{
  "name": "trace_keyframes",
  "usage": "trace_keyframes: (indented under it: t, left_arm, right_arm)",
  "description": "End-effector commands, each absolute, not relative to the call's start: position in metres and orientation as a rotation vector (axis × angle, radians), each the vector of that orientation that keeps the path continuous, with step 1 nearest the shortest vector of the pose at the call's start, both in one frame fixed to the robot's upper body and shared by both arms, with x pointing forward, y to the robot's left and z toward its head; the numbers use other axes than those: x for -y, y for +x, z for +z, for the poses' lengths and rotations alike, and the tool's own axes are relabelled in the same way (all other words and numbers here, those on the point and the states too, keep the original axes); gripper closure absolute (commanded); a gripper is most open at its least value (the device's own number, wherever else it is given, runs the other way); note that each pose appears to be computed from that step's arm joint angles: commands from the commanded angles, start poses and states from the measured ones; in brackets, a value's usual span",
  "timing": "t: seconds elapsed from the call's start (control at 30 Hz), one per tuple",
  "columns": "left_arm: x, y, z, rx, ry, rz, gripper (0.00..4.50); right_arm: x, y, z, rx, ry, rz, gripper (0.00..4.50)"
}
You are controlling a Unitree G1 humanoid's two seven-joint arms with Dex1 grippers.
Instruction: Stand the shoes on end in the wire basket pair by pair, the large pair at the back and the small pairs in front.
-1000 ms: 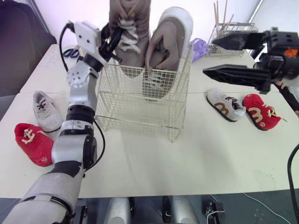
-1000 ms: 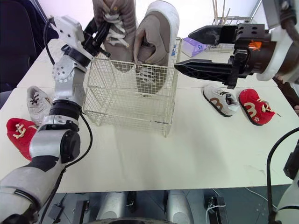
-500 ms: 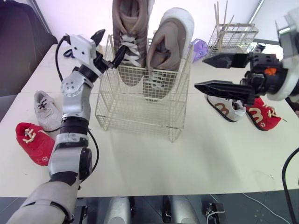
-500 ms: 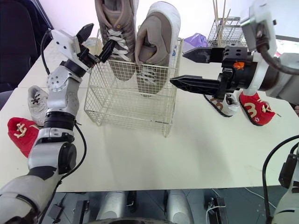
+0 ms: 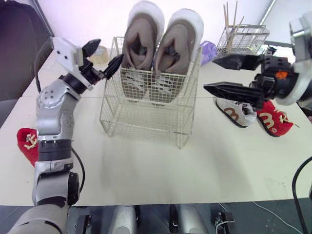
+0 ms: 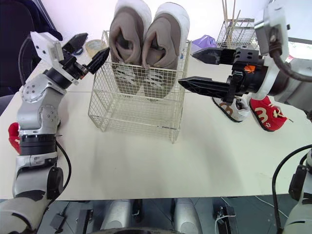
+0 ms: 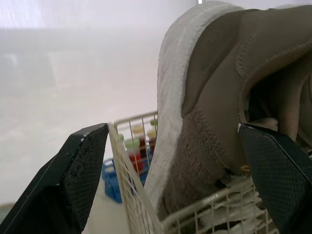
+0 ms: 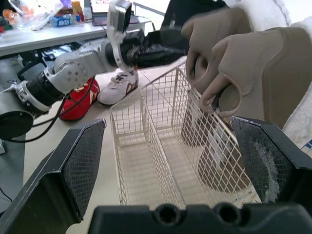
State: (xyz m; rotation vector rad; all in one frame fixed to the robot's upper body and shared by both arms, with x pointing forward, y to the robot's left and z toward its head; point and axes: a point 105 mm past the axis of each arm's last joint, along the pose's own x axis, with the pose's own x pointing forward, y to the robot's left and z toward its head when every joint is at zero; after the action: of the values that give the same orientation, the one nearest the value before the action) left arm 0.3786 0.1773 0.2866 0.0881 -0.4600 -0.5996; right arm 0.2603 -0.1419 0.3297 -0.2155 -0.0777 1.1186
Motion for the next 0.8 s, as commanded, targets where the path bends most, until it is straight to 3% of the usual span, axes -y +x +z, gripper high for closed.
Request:
trace_keyframes:
  t: [0.03, 0.27, 0.37, 0.47, 0.63, 0.8]
  left_arm:
    - [-0.191, 0.366, 0.31, 0.503, 0.038, -0.579, 0.12]
    - [-0.219, 0.332, 0.316, 0.295, -0.058, -0.589, 0.12]
    - [-0.226, 0.303, 0.319, 0.236, -0.103, -0.672, 0.04]
    - [-0.227, 0.274, 0.284, 0.004, 0.027, -0.678, 0.04]
    - [-0.181, 0.237, 0.25, -0.119, 0.235, -0.806, 0.04]
    - [-0.13, 0.211, 0.246, -0.077, 0.114, -1.066, 0.04]
  right_arm:
    - [0.144, 0.258, 0.337, 0.123, -0.223, 1.119, 0.0]
    - [0.146, 0.261, 0.331, 0.133, -0.211, 1.142, 0.0]
    - [0.157, 0.276, 0.332, 0.167, -0.176, 1.08, 0.0]
    - [0.173, 0.3, 0.326, 0.168, -0.136, 0.963, 0.0]
    - [0.203, 0.325, 0.323, 0.269, -0.127, 0.754, 0.0]
    - [0.223, 0.317, 0.283, 0.076, -0.245, 0.724, 0.0]
